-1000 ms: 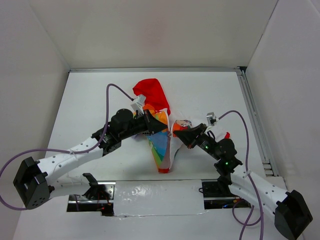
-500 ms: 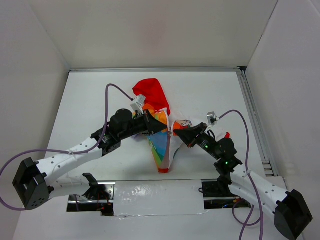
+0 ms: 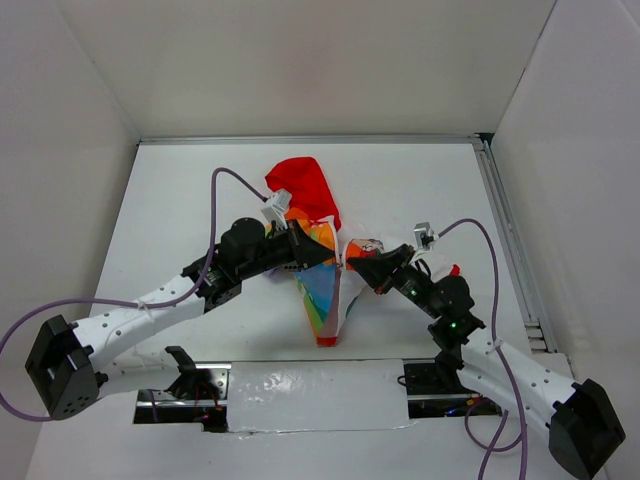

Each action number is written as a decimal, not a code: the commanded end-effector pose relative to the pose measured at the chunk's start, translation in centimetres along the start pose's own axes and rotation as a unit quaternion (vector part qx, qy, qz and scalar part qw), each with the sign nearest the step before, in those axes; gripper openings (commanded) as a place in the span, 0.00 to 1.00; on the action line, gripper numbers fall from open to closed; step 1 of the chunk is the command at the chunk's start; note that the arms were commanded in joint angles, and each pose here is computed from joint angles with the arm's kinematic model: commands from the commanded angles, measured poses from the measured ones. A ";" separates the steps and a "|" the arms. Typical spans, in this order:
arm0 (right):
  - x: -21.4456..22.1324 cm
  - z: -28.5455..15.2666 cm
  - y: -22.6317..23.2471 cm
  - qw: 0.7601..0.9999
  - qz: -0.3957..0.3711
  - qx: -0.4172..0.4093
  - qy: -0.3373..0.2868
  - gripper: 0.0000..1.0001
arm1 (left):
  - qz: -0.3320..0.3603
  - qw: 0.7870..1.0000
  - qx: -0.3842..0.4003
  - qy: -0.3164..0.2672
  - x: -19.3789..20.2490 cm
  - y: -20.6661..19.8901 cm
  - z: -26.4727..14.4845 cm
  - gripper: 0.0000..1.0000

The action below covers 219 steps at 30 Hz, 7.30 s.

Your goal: Zip up the jacket

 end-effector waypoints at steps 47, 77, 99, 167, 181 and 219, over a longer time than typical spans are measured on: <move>-2.2 0.8 2.3 0.998 -0.012 -0.044 -0.037 0.00 | 0.013 0.999 0.028 -0.044 -2.1 -2.1 -0.7 0.00; -3.7 1.5 3.2 0.995 0.000 -0.064 -0.070 0.00 | 0.018 0.998 0.050 -0.036 -1.5 -2.3 -1.1 0.00; -3.4 1.6 1.8 0.982 0.160 -0.011 -0.096 0.00 | -0.030 0.999 0.028 -0.030 -0.3 -0.8 -1.0 0.00; -0.9 3.8 2.4 0.995 0.075 0.025 0.058 0.00 | 0.104 0.993 0.054 0.018 -0.8 -2.5 -0.1 0.00; -1.6 2.5 3.8 0.997 0.067 -0.021 0.034 0.00 | 0.114 0.991 0.073 0.010 -0.5 -2.8 -1.5 0.47; -2.2 1.8 4.4 0.987 0.136 -0.058 -0.057 0.00 | 0.095 0.977 0.175 0.075 1.4 -3.6 -3.0 0.37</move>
Point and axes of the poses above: each gripper's point midway between its finger pads, its own z axis out along the fingers, its own y axis along the line the jaws close on, x = y × z, the point moved 4 cm from there along -z, back along the fingers, and after that the axes turned 4 degrees about z, right-handed, at the moved point
